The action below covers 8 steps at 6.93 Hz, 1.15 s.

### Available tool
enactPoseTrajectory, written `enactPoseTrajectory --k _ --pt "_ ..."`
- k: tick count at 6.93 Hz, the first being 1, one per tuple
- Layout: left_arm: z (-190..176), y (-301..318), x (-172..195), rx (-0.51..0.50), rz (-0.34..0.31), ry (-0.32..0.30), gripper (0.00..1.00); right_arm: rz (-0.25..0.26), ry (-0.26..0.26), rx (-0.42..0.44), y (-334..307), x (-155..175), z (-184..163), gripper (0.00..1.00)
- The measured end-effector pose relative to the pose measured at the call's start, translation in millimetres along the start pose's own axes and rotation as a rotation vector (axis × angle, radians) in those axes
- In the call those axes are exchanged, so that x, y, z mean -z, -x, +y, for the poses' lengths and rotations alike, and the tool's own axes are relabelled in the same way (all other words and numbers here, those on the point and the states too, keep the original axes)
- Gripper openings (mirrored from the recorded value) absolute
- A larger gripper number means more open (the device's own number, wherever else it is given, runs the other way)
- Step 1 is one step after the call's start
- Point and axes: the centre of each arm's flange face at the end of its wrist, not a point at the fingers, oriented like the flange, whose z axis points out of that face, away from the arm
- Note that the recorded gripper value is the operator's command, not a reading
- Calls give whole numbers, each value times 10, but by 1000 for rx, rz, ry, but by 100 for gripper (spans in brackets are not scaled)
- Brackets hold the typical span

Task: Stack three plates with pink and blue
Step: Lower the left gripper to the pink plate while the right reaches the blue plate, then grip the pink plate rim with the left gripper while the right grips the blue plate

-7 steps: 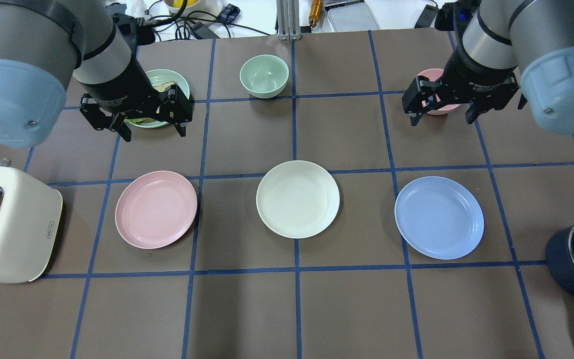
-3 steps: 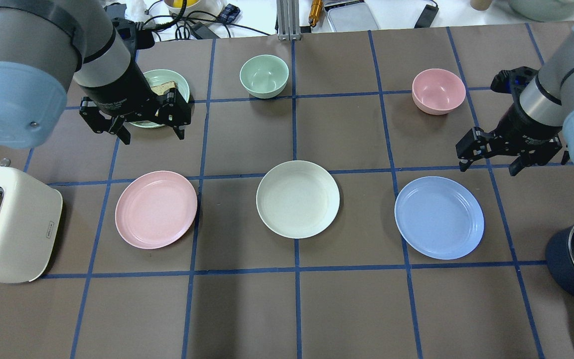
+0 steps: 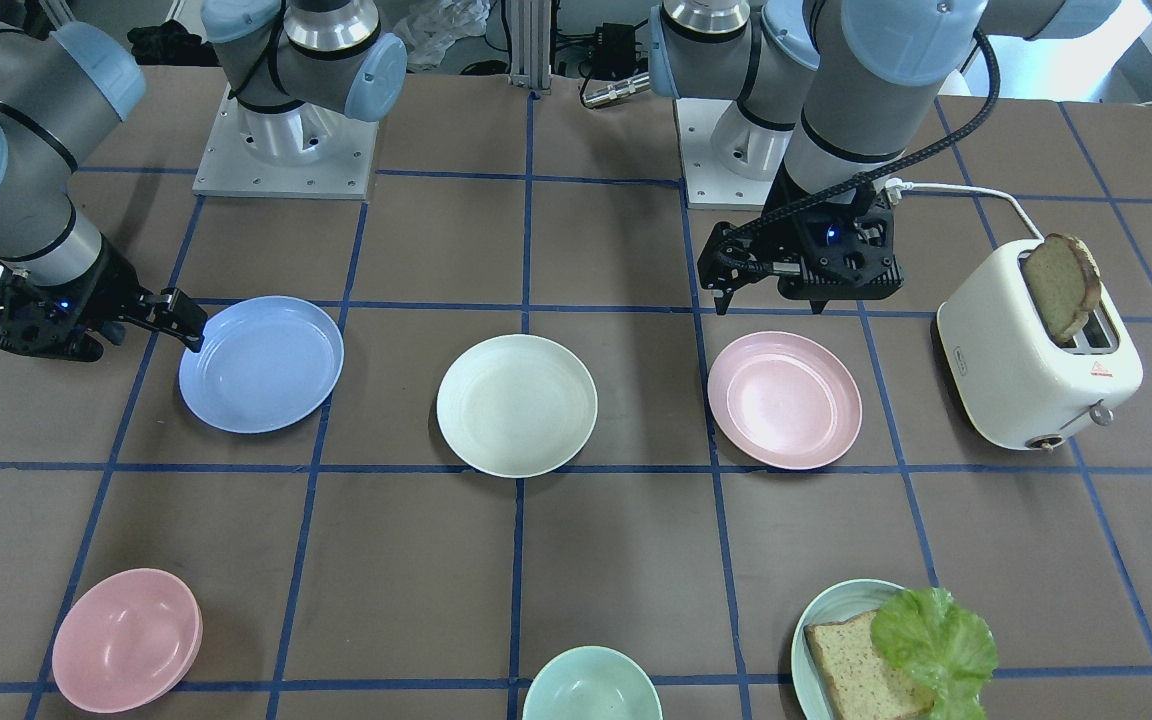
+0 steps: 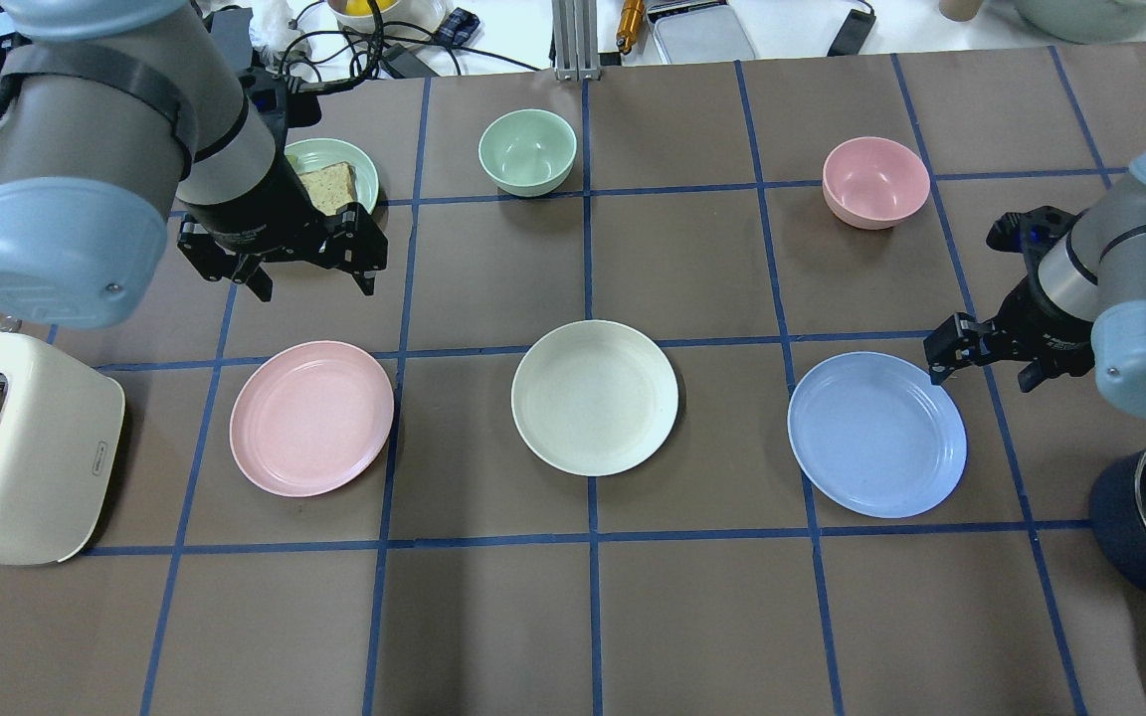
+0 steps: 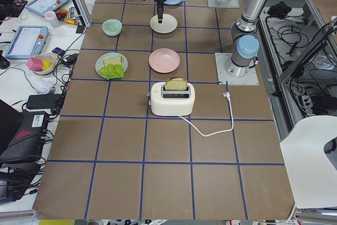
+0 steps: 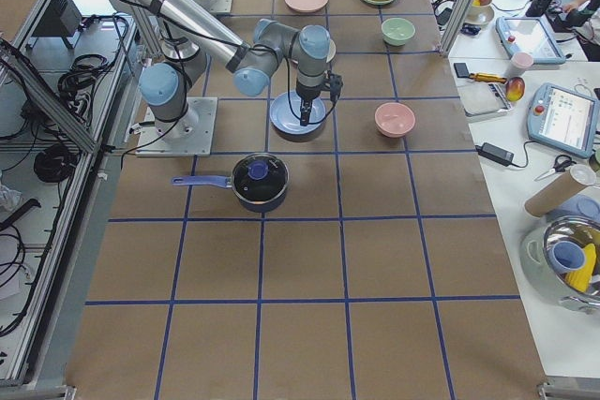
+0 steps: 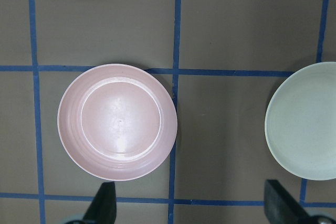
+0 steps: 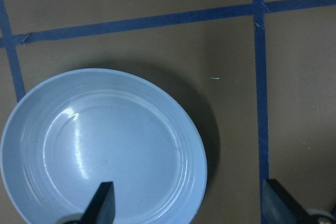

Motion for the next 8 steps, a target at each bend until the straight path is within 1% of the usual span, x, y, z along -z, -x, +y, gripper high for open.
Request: enactPoseTrajectory --k 1,2,3,4,5,6,7,8 --pt "41 2 -232 -12 2 -35 87 -4 11 32 -63 -182 19 100" --pt "111 3 -439 -14 1 -42 80 -11 17 58 -117 -334 43 100" --pt "177 2 -607 -14 0 -27 75 -21 22 62 -184 -457 86 89" --pt "218 1 -743 -14 0 -5 70 -31 20 55 -243 -528 115 88" --pt "233 4 -888 -8 -3 24 70 -45 15 50 -263 -566 126 71" --pt "222 8 -1041 6 -8 55 61 -59 19 47 -269 -616 133 57" --pt "197 9 -1185 25 -13 84 56 -68 27 46 -272 -666 133 36" --pt "176 10 -1299 36 -19 105 56 -73 33 45 -273 -698 129 12"
